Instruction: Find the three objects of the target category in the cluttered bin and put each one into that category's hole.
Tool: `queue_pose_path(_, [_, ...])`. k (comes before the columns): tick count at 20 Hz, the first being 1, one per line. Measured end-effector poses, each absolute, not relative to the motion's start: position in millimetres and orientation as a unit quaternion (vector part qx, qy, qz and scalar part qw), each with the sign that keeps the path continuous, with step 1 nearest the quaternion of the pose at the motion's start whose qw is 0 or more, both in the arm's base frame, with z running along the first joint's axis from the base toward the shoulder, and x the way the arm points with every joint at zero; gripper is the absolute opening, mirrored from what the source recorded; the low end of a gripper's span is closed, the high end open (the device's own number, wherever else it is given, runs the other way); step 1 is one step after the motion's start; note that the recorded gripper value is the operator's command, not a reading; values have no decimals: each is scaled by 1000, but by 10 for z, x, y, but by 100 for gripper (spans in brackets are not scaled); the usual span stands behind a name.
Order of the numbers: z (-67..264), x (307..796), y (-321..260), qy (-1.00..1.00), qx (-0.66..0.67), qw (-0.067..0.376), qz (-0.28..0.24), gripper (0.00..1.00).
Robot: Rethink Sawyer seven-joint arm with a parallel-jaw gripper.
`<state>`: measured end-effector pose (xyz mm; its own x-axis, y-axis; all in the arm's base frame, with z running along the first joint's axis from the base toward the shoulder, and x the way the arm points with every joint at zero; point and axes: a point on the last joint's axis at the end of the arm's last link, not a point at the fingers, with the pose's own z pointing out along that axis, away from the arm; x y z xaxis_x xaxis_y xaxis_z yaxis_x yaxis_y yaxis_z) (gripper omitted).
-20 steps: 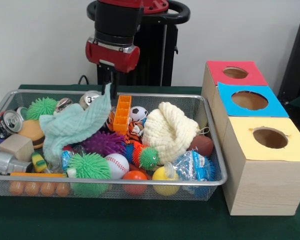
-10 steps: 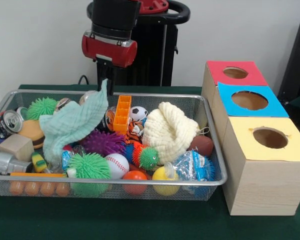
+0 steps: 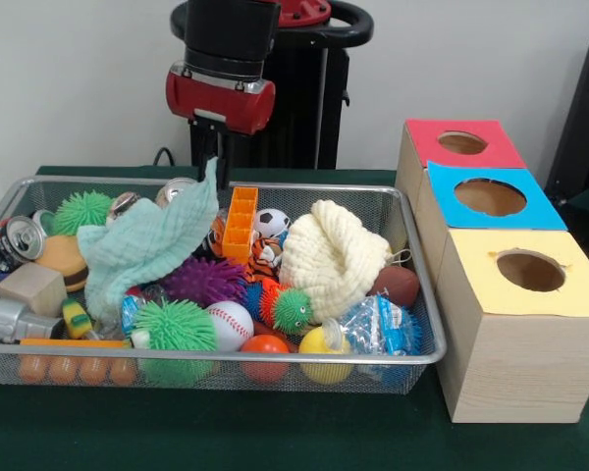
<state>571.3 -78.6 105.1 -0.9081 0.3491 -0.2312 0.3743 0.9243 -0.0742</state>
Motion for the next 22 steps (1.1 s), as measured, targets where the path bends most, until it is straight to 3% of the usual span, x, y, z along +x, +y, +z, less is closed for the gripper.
queue_pose_path(8, [1090,5725,-842,974,186,112,-60,0])
queue_pose_path(22, [1436,5946,-1063,965,205,152,-55,0])
